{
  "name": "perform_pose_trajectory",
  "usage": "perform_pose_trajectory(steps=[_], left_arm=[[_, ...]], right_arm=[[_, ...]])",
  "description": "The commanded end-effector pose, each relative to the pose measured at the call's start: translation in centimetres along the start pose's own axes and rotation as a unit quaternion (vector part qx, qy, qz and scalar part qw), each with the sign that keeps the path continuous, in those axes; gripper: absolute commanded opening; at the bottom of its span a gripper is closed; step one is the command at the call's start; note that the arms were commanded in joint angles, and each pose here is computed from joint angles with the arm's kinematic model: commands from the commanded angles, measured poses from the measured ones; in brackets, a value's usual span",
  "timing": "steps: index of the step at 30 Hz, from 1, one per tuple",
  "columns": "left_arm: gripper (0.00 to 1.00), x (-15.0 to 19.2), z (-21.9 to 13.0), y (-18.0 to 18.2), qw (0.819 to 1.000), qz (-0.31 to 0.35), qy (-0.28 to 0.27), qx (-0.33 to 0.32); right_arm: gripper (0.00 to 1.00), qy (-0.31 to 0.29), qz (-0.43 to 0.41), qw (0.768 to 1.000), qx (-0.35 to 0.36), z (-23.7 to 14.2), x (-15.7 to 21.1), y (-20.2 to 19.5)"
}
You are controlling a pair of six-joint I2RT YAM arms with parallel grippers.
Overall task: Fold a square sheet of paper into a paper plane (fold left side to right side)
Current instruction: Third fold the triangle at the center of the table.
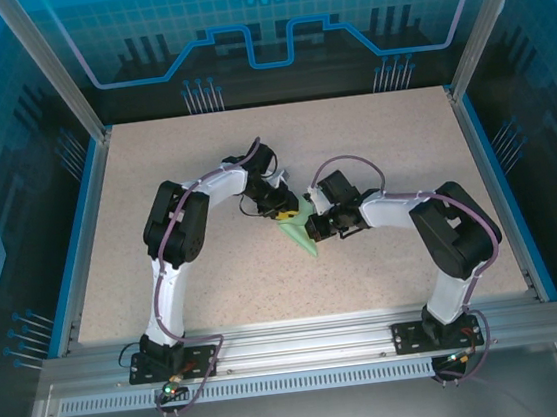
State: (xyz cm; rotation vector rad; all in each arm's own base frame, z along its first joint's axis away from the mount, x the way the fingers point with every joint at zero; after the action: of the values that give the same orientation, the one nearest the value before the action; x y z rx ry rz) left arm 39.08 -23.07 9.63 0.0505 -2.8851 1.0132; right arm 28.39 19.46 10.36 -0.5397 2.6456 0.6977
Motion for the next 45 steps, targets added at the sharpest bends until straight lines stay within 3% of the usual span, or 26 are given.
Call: perform_pose_trajectory(steps=[1,45], left_arm=[[0.25,0.8,2.3,1.7,0.998,-0.024,0.032,-0.041],[0.25,0.8,2.4,1.7,0.998,-0.025,0.033,-0.043]], right_arm=[[0.03,0.001,-0.008,1.000,-0.001,-0.4,0.2,0.6],[0.03,0.025,-0.008,0.999,0.021,0.7,0.5,0.1]])
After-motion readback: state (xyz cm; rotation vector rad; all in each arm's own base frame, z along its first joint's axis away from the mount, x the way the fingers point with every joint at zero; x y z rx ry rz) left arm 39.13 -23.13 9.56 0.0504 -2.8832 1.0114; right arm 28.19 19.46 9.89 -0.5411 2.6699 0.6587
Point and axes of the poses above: each hand's point on the last joint's axis, 136 mm out from that joint toward the fingers, its own z axis out along the fingers, its own y axis along the line the jaws close on, x = y × z, the point moved 10 cm from there along -z, back along the fingers, and after that the axes turned 3 degrees about -z, right-handed, at the moved point
